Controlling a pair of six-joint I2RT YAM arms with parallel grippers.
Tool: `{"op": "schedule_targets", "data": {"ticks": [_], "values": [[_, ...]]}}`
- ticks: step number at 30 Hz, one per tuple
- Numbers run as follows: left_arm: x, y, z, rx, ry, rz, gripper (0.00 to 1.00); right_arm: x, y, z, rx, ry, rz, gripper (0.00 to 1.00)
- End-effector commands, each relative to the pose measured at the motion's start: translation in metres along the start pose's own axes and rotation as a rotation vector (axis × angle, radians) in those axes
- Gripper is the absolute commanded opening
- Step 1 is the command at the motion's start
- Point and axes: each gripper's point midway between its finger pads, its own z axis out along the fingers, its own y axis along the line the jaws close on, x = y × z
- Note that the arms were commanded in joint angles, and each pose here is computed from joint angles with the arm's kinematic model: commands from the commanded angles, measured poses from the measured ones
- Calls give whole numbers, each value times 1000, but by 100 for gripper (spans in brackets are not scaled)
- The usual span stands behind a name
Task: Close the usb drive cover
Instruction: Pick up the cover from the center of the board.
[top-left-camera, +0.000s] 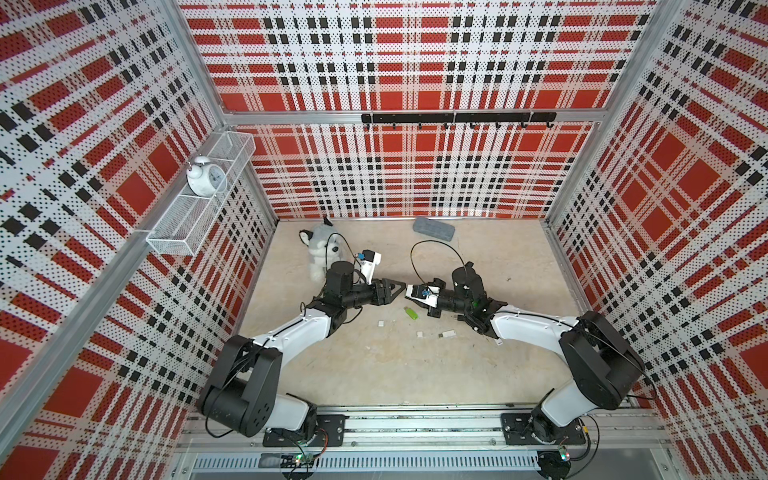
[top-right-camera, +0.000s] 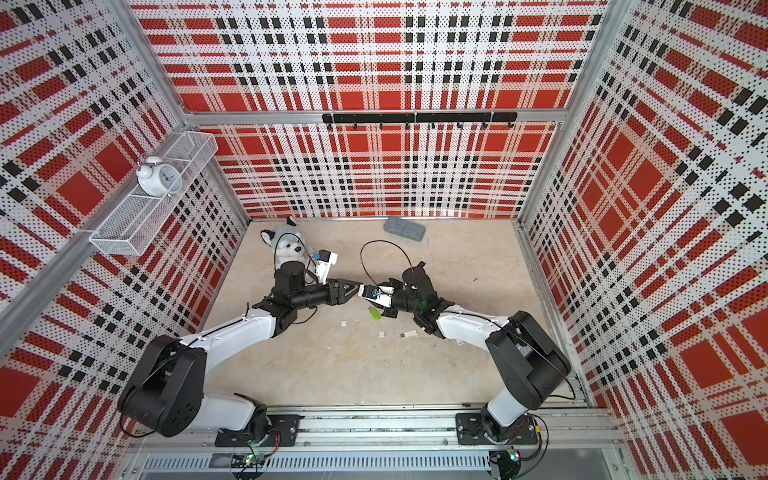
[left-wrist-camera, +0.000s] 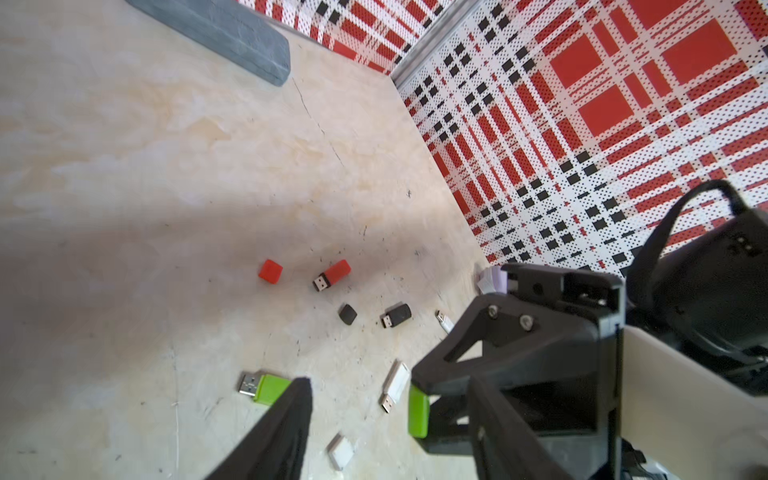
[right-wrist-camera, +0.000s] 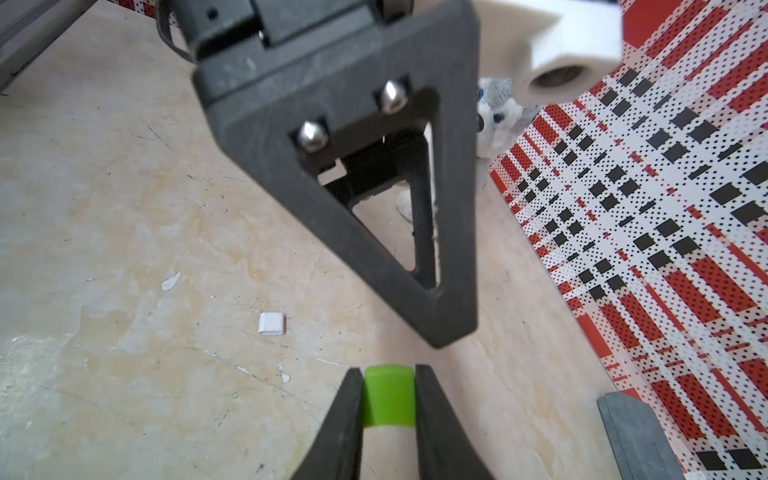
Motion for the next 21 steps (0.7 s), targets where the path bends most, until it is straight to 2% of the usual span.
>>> {"op": "schedule_targets", "data": {"ticks": [1, 7, 17, 21], "values": [[-2, -11, 4, 64, 21, 22, 60, -19, -6, -5, 22, -62, -19, 24], [0, -17, 8, 118, 55, 20, 55, -20, -7, -4, 28, -63, -21, 24], [5, -23, 13, 178, 99, 11, 35, -22, -9, -3, 34, -78, -20, 24], [5, -20, 10, 183, 105, -2, 31, -23, -10, -3, 36, -79, -27, 24]]}}
